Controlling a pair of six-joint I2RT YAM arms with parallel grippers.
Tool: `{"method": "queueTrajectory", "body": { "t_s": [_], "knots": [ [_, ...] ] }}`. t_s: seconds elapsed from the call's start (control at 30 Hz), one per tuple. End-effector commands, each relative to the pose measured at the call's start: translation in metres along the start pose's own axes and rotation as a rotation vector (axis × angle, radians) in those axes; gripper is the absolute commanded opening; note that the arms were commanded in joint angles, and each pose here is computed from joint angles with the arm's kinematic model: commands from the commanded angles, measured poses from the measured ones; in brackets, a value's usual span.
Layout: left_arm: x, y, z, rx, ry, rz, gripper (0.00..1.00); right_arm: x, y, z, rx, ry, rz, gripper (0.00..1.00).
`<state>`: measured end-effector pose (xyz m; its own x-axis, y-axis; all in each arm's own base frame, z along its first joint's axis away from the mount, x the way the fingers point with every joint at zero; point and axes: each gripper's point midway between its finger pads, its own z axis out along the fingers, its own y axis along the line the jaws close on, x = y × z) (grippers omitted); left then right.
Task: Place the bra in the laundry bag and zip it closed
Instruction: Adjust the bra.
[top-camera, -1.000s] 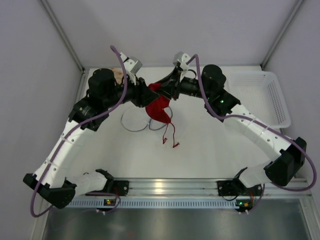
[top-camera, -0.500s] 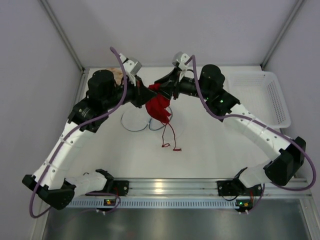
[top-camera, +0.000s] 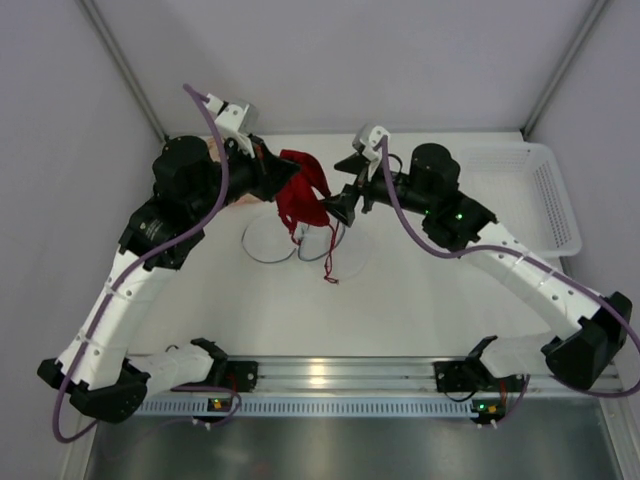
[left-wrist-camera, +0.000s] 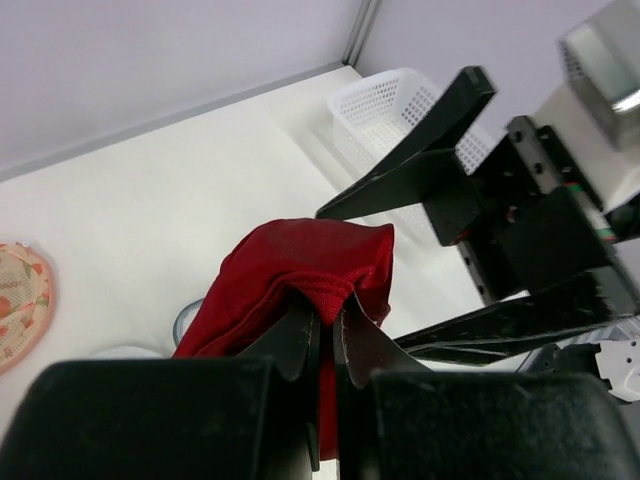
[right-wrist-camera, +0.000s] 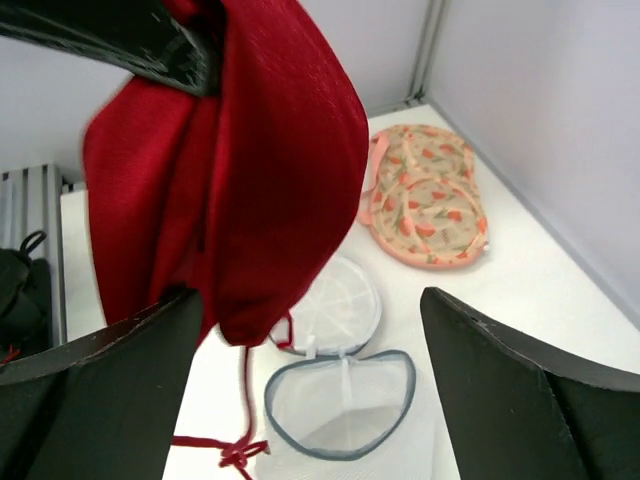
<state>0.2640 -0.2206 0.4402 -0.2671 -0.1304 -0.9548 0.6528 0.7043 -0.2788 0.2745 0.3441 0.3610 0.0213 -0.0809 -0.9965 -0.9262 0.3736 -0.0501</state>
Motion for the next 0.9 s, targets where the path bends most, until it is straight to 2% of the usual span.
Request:
{"method": "queueTrajectory", "body": {
  "t_s": [0.0, 0.13, 0.33, 0.4, 0.5, 0.6, 0.63, 0.7, 0.73, 0.77, 0.87],
  "knots": [
    [-0.024, -0.007, -0.004, 0.011, -0.076, -0.002, 0.00, -0.040, -0.007, -0.028, 0.090, -0.096, -0.092, 0.93],
    [-0.025, -0.012, -0.004, 0.039, -0.071, -0.017, 0.00, -0.038, -0.005, -0.021, 0.075, -0.148, -0.057, 0.98],
    [-0.025, -0.024, -0.008, 0.095, -0.065, -0.021, 0.00, -0.033, -0.014, -0.004, 0.089, -0.160, -0.039, 0.98],
    [-0.025, -0.026, -0.009, 0.108, -0.063, -0.023, 0.00, -0.038, -0.018, -0.002, 0.104, -0.188, -0.049, 0.96],
    [-0.025, -0.028, -0.009, 0.118, -0.061, -0.025, 0.00, -0.046, -0.026, -0.001, 0.147, -0.222, -0.052, 0.86],
    [-0.021, -0.026, -0.008, 0.108, -0.053, -0.030, 0.00, -0.052, -0.024, 0.001, 0.126, -0.251, -0.055, 0.71],
    [-0.021, -0.024, -0.007, 0.099, -0.054, -0.031, 0.00, -0.059, -0.022, 0.001, 0.116, -0.281, -0.057, 0.58],
    [-0.020, -0.018, -0.005, 0.072, -0.056, -0.029, 0.00, -0.061, -0.018, 0.001, 0.099, -0.295, -0.054, 0.40],
    [-0.020, -0.016, -0.006, 0.061, -0.060, -0.028, 0.00, -0.062, -0.018, 0.000, 0.100, -0.298, -0.055, 0.20],
    [-0.019, -0.015, -0.006, 0.055, -0.058, -0.024, 0.00, -0.060, -0.022, 0.000, 0.123, -0.291, -0.049, 0.12],
    [-0.018, -0.018, -0.008, 0.079, -0.058, 0.001, 0.00, -0.048, -0.029, 0.002, 0.156, -0.244, -0.039, 0.03]
  ]
}}
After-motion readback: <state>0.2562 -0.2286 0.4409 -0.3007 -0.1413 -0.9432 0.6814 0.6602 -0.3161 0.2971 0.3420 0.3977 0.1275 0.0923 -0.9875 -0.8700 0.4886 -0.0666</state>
